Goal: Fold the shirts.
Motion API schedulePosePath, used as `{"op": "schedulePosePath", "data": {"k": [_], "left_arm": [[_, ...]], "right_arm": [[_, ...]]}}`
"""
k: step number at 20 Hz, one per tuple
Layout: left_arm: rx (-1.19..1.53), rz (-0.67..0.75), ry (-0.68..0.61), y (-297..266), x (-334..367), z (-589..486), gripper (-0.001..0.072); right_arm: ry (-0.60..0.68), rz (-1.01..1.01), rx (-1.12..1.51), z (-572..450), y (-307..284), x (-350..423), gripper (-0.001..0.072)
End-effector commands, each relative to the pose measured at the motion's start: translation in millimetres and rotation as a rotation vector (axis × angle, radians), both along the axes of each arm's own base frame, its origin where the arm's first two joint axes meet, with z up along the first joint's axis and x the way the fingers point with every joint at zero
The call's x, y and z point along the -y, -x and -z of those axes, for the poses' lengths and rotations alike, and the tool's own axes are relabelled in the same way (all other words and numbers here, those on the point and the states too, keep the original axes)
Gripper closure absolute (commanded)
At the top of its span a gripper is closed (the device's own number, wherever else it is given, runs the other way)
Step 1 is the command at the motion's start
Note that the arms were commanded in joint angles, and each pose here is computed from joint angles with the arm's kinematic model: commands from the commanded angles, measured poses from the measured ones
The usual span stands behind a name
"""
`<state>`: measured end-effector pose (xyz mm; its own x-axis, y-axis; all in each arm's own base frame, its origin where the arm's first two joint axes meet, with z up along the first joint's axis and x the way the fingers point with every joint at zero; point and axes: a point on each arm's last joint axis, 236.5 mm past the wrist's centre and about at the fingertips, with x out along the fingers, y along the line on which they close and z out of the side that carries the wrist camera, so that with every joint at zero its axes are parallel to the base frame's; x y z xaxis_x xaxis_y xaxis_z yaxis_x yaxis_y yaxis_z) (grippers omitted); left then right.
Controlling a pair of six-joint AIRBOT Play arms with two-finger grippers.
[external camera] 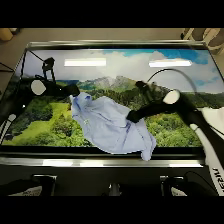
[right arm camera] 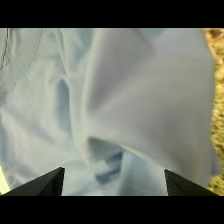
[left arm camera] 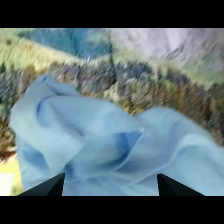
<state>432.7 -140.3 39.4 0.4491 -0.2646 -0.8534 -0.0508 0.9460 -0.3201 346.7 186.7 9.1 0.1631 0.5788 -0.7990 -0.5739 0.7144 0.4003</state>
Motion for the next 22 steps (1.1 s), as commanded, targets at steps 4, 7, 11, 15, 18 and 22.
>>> {"op": "schedulePosePath", "data": {"k": [4,7,11,15,18,22], "left_arm": [[-0.462,0.239,0.051,152,7,54,0.0062],[-0.48,0.199,0.26,199,60,82,0.0062],[-0.512,0.145,0.343,231,94,119,0.0063],[-0.506,0.105,0.384,232,120,133,0.0107],[-0.52,0.083,0.388,235,133,147,0.0109],[-0.465,0.017,0.411,218,139,149,0.0453]], "right_arm": [[0.133,0.199,-0.096,-25,51,157,0.0101],[0.154,0.17,-0.22,15,97,152,0.0098],[0.126,0.112,-0.332,40,133,141,0.0093],[0.066,0.077,-0.369,50,149,126,0.0063],[0.049,0.06,-0.428,64,170,120,0.0064],[-0.064,0.019,-0.44,69,184,90,0.0065]]}}
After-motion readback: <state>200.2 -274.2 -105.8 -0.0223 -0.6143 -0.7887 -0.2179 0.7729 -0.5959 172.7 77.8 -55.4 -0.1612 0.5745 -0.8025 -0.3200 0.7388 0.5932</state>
